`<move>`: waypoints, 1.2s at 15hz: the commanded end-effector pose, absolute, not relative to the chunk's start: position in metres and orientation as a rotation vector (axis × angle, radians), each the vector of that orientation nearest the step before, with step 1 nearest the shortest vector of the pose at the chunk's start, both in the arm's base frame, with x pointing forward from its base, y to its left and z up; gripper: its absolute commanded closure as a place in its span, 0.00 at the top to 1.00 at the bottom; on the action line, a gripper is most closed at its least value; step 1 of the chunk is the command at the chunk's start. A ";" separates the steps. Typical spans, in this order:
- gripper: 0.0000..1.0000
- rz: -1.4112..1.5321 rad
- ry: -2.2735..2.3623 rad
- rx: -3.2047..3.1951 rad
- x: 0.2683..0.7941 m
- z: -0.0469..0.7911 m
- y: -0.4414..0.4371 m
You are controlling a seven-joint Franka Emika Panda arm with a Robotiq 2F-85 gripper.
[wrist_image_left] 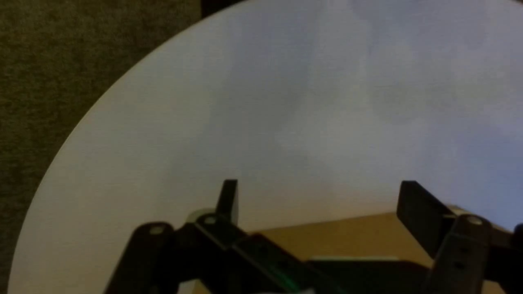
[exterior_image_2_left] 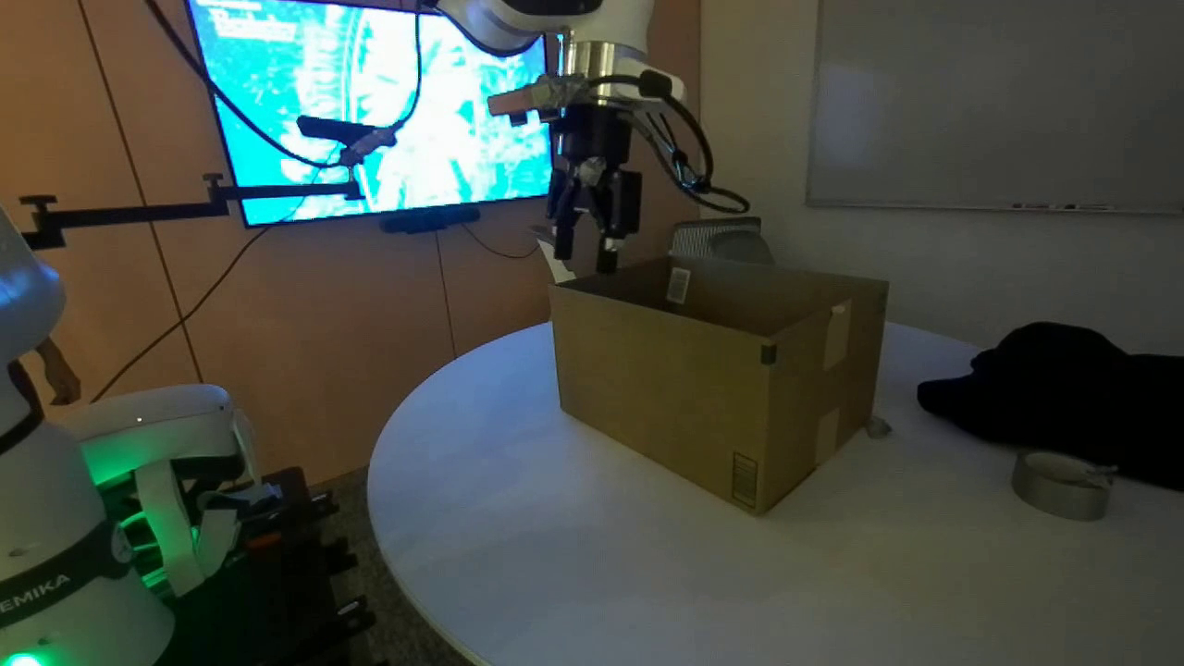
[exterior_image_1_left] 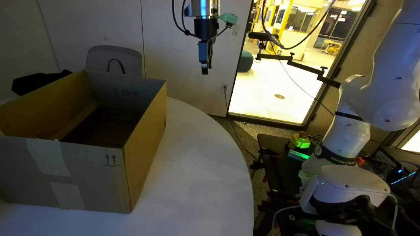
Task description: Put the marker on the towel then fold the towel twice and put it in the brown box.
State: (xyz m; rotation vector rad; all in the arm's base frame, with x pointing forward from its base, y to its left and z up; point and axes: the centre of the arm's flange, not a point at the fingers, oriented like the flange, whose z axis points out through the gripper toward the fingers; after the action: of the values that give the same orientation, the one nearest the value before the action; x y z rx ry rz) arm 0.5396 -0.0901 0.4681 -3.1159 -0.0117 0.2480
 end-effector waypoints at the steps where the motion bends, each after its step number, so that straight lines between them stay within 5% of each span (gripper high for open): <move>1: 1.00 0.373 -0.105 -3.026 0.485 0.455 -0.091; 8: 1.00 0.410 0.007 -2.902 0.442 0.379 -0.087; 18: 1.00 0.037 0.095 -3.035 0.454 0.312 -0.099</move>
State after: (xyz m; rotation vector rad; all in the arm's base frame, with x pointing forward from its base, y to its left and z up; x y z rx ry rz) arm 0.4539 -0.0992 0.3114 -3.0351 0.0948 0.0361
